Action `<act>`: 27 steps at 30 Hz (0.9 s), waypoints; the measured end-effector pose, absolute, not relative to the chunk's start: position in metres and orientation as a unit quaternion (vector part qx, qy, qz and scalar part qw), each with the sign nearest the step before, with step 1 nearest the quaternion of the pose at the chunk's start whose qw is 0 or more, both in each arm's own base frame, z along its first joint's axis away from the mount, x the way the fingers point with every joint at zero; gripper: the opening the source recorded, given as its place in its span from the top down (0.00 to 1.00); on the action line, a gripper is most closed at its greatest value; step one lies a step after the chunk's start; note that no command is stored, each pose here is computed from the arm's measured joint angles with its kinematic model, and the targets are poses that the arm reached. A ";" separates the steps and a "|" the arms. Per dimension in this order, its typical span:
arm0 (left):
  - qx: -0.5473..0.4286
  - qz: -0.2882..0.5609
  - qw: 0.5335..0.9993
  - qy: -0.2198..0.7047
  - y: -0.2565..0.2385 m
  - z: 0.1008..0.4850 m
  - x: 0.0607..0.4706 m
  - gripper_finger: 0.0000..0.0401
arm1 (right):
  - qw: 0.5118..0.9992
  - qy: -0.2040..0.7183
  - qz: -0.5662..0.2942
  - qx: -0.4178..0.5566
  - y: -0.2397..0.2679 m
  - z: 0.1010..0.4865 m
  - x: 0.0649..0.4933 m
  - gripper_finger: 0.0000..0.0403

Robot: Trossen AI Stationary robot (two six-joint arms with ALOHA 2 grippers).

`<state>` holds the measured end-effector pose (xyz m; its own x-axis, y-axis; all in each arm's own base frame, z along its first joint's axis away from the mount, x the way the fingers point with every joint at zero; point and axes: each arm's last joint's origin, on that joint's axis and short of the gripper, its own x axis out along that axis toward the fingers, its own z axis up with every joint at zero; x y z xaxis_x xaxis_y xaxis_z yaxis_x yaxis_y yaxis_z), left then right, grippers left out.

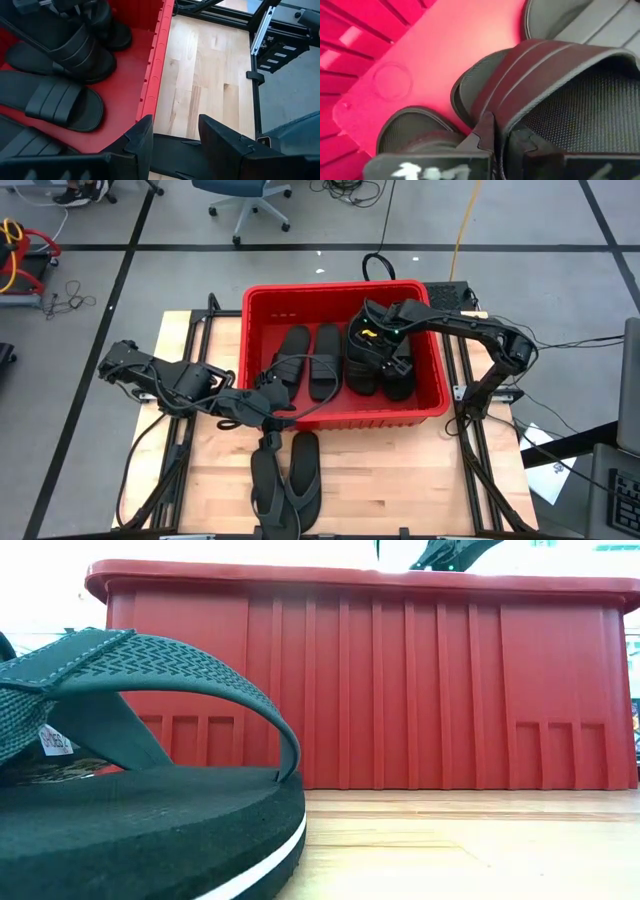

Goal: Pick and place slides into bin
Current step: Put the black slide into the red bin

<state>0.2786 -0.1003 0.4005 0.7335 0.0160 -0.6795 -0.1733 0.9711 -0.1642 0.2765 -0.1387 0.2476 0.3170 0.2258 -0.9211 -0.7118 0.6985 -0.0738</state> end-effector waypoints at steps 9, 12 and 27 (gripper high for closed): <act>-0.108 0.051 0.925 0.361 -0.100 0.401 0.279 0.62 | 0.761 0.517 0.292 -0.263 -0.140 0.247 0.276 0.98; -0.108 0.051 0.925 0.361 -0.100 0.401 0.279 0.62 | 0.759 0.517 0.293 -0.267 -0.140 0.247 0.276 0.98; -0.085 0.042 0.927 0.362 -0.100 0.400 0.279 0.62 | 0.779 0.522 0.247 -0.244 -0.144 0.248 0.280 0.82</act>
<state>0.2786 -0.1003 0.4005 0.7337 0.0160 -0.6793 -0.1399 0.9819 -0.1280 0.2803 -0.1435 0.2482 0.3334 0.1300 -0.9338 -0.6394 0.7590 -0.1226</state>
